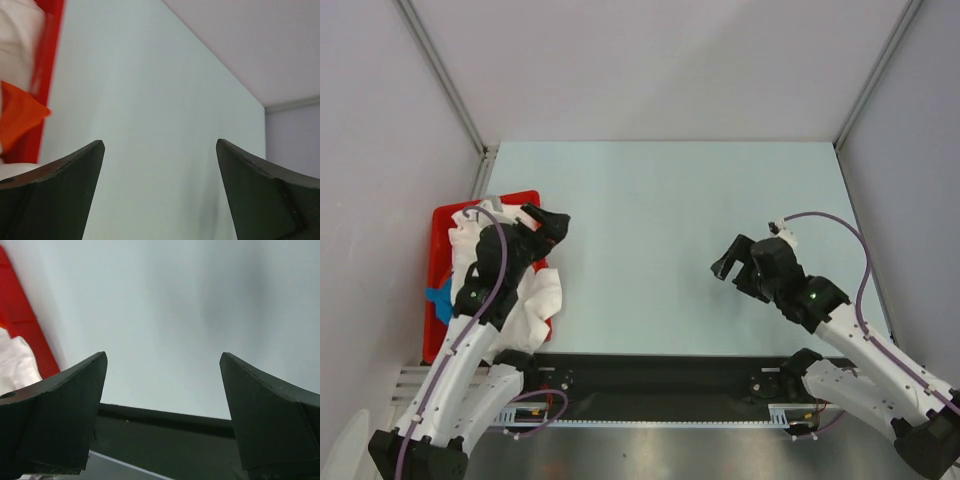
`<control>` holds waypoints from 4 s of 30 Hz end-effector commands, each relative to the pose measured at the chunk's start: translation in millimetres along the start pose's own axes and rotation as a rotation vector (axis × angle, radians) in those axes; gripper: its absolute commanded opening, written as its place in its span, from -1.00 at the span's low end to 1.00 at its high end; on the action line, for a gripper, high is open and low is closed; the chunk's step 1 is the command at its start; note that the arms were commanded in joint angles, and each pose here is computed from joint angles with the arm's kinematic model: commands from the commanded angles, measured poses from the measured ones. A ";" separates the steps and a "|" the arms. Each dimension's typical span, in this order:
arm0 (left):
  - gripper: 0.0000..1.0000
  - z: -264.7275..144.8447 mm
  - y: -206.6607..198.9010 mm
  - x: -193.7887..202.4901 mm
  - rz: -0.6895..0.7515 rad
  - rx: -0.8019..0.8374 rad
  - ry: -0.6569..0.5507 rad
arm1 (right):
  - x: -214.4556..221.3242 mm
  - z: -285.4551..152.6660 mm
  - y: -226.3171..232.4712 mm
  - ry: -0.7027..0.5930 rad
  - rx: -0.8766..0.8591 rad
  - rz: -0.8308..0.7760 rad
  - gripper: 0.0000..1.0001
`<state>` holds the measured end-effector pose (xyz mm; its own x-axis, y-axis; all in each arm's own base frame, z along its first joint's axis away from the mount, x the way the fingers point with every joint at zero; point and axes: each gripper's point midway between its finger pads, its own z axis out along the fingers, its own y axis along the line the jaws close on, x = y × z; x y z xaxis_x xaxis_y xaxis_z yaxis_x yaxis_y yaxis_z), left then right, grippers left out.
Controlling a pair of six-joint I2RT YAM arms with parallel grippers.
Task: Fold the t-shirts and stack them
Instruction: Grab the tshirt from the pile, then move the tshirt to the center of the board
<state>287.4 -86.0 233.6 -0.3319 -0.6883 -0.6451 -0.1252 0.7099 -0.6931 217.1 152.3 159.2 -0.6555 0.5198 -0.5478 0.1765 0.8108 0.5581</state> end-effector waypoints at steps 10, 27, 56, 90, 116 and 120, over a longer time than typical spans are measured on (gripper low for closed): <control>0.90 -46.2 93.0 -88.9 0.112 -0.582 -0.250 | -31.8 -24.7 13.0 0.123 -0.080 -0.129 0.97; 0.44 -84.2 180.3 -56.9 0.162 -0.995 0.013 | -26.2 -23.5 25.9 0.177 -0.148 -0.137 0.87; -0.99 -99.2 149.1 -97.3 -0.109 -1.021 -0.105 | -51.0 -26.5 19.3 0.174 -0.126 -0.212 0.89; 0.73 40.3 -264.6 75.7 0.453 0.244 0.547 | -49.9 -87.9 13.5 0.114 -0.064 -0.152 1.00; 0.38 77.8 -25.3 269.5 0.712 0.012 1.000 | -4.7 129.0 -47.7 0.498 0.128 -0.301 0.40; -0.27 86.1 -10.4 252.8 0.686 -0.043 0.979 | -4.6 148.6 -50.8 0.502 0.175 -0.335 0.29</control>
<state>263.9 -288.4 37.6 -0.9239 0.2467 -0.2925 0.3302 0.9004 -0.2834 294.7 147.6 38.6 -0.9708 0.1099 -0.2133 0.0371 0.9470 0.3190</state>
